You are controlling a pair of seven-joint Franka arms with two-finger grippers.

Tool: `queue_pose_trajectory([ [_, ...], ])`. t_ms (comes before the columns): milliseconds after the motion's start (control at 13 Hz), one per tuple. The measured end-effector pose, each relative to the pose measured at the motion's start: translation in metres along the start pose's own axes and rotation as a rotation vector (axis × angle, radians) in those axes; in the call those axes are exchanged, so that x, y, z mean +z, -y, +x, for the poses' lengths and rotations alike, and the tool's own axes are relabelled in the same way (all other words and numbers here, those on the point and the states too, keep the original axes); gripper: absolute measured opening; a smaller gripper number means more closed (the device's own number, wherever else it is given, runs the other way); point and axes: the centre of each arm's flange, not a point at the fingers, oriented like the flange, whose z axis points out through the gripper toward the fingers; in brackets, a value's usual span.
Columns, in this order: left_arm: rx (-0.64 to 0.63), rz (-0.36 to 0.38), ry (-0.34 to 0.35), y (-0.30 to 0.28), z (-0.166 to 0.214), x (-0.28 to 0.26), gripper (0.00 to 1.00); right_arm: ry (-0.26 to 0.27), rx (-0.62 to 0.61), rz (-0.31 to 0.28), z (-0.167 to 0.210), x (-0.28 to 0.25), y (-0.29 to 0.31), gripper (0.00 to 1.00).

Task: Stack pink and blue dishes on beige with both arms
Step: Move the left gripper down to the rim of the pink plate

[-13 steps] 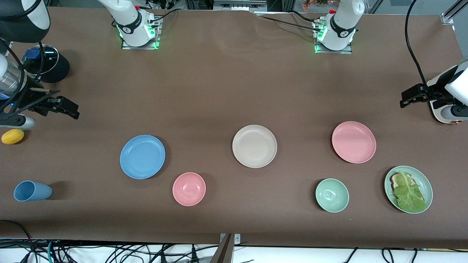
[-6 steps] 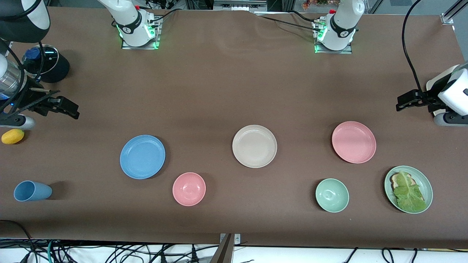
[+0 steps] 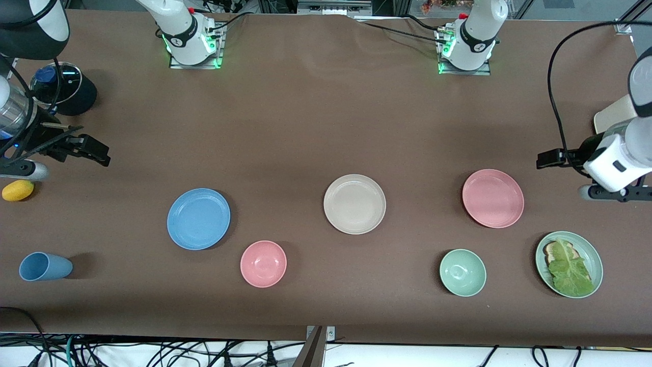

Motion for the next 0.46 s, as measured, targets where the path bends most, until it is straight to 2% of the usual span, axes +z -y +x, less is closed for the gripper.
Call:
queue_pose_trajectory([
  [154, -0.032, -0.008, 0.007, 0.023, 0.017, 0.028, 1.0, 0.0, 0.0, 0.0, 0.0, 0.0, 0.0, 1.0],
  [462, -0.03, 0.048, -0.02, 0.04, 0.032, 0.095, 1.0, 0.0, 0.001, 0.0, 0.0, 0.0, 0.0, 1.0],
])
